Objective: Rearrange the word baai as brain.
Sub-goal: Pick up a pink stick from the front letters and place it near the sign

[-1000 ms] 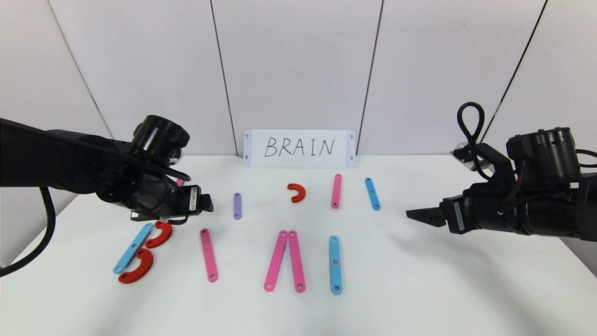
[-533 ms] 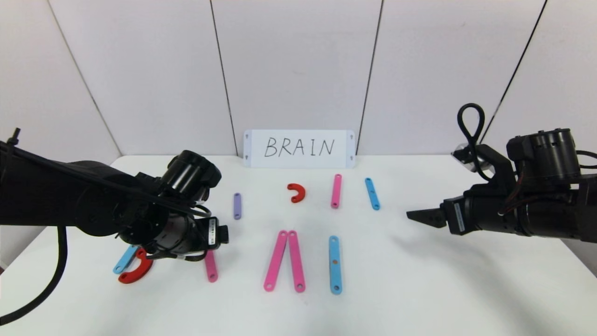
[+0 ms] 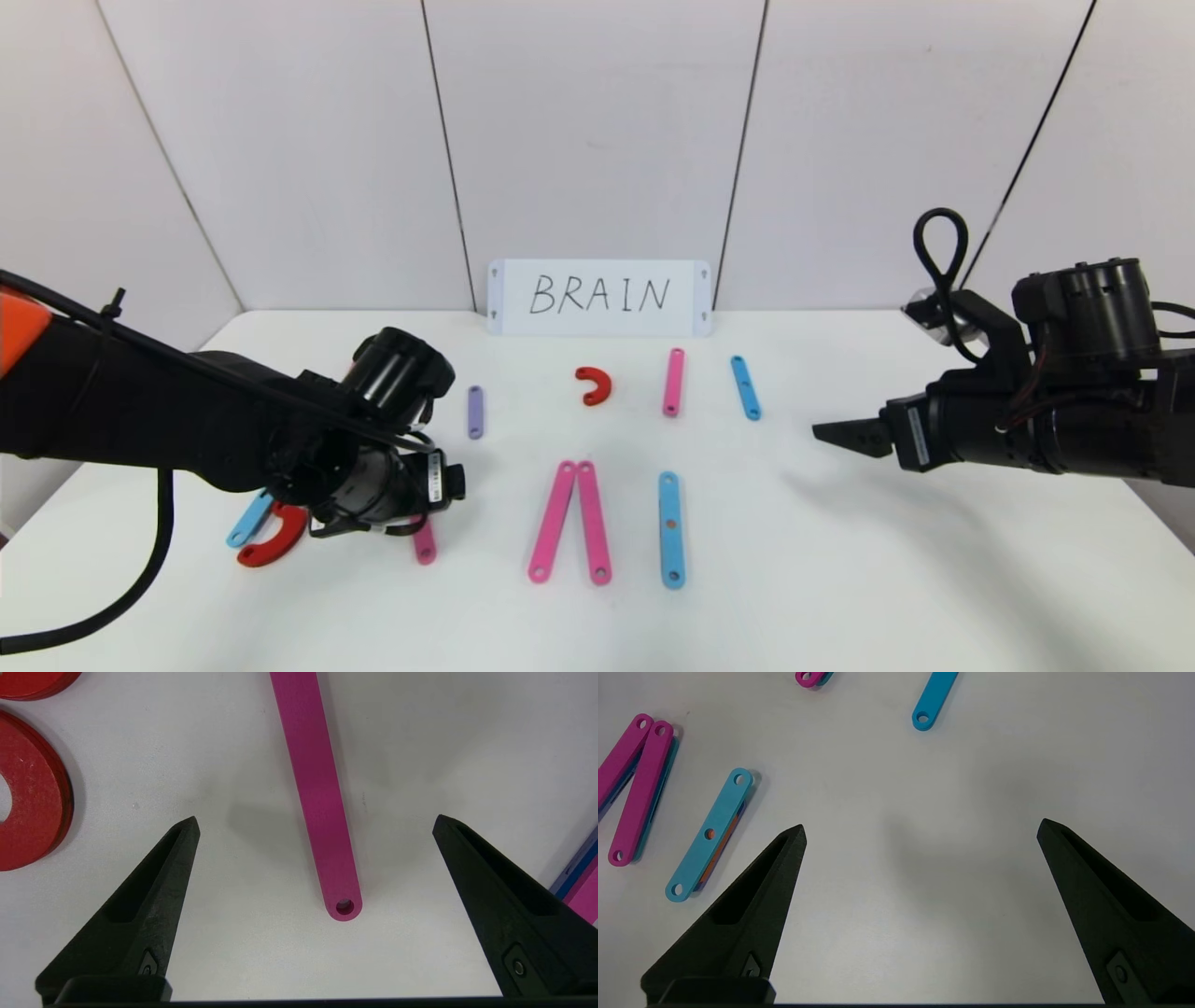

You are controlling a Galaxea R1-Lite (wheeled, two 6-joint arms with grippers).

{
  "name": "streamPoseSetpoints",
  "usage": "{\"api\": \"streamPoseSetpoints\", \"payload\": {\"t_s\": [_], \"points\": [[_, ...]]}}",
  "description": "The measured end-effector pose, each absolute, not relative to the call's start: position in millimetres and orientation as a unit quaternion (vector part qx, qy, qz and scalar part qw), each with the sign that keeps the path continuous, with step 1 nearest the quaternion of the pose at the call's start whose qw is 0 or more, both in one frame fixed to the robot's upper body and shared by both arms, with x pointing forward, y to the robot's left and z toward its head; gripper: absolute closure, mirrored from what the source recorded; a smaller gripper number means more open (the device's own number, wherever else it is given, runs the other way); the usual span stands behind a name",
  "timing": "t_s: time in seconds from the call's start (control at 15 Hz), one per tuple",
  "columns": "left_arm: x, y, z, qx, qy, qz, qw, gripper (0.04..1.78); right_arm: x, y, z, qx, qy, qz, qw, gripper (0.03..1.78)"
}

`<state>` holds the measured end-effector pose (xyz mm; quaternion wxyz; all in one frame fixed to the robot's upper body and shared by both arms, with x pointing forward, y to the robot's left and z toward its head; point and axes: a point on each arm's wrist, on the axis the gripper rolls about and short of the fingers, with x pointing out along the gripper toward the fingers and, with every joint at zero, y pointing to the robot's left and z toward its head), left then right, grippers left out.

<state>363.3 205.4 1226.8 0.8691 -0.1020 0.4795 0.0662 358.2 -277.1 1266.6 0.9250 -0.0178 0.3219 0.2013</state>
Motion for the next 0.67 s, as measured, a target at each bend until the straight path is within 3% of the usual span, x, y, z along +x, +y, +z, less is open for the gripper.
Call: {"api": "streamPoseSetpoints", "payload": {"t_s": [0.4, 0.67], "points": [[365.8, 204.2, 1218.3, -0.1, 0.492, 0.065, 0.862, 0.12, 358.3, -277.2, 1266.6, -0.018, 0.322, 0.201, 0.925, 0.08], [367.2, 203.7, 1215.2, -0.099, 0.497, 0.066, 0.86, 0.54, 358.2, -277.1, 1266.7, -0.017, 0.322, 0.203, 0.925, 0.08]]}}
